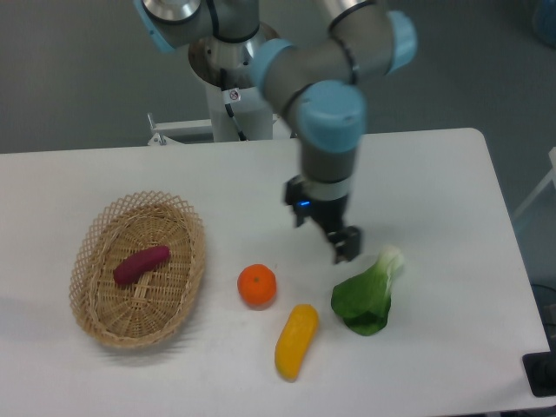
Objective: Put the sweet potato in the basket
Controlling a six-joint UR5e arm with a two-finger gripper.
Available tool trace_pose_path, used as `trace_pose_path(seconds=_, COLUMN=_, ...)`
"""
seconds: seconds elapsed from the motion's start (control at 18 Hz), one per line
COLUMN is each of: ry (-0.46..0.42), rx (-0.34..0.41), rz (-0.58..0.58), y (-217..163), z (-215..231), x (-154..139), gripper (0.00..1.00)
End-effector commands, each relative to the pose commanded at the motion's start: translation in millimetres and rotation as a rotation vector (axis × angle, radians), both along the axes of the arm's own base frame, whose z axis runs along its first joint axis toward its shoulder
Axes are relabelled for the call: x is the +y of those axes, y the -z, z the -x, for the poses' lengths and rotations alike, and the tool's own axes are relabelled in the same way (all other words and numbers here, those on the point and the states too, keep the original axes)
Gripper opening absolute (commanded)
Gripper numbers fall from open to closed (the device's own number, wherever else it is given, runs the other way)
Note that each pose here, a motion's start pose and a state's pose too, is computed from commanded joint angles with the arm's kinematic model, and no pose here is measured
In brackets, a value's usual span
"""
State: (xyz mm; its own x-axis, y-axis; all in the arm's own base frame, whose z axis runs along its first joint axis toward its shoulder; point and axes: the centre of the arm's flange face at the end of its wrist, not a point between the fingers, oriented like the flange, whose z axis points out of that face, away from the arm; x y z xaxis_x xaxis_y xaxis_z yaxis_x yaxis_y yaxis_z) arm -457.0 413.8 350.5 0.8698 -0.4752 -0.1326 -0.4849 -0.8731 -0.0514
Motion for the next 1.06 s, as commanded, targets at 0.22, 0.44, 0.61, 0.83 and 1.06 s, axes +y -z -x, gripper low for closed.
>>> trace_pose_path(seconds=0.22, ry=0.004, rx=0.005, rz=0.01, y=12.0, z=41.3, x=-15.9, gripper=1.0)
trace_pose_path(seconds=0.44, ry=-0.023, rx=0.012, rz=0.009, y=22.7, z=82.2, x=-20.6, gripper=1.0)
trace_pose_path(seconds=0.61, ry=-0.023, rx=0.006, rz=0.027, y=34.7, z=94.1, x=-15.7, gripper=1.0)
trace_pose_path(seconds=0.83, ry=-0.025, rx=0.0, rz=0.031, y=44.2, z=105.1, x=-10.9, gripper=1.0)
trace_pose_path(seconds=1.06, ry=-0.026, rx=-0.01, rz=0.04, y=51.2, z=102.9, x=-11.3, gripper=1.0)
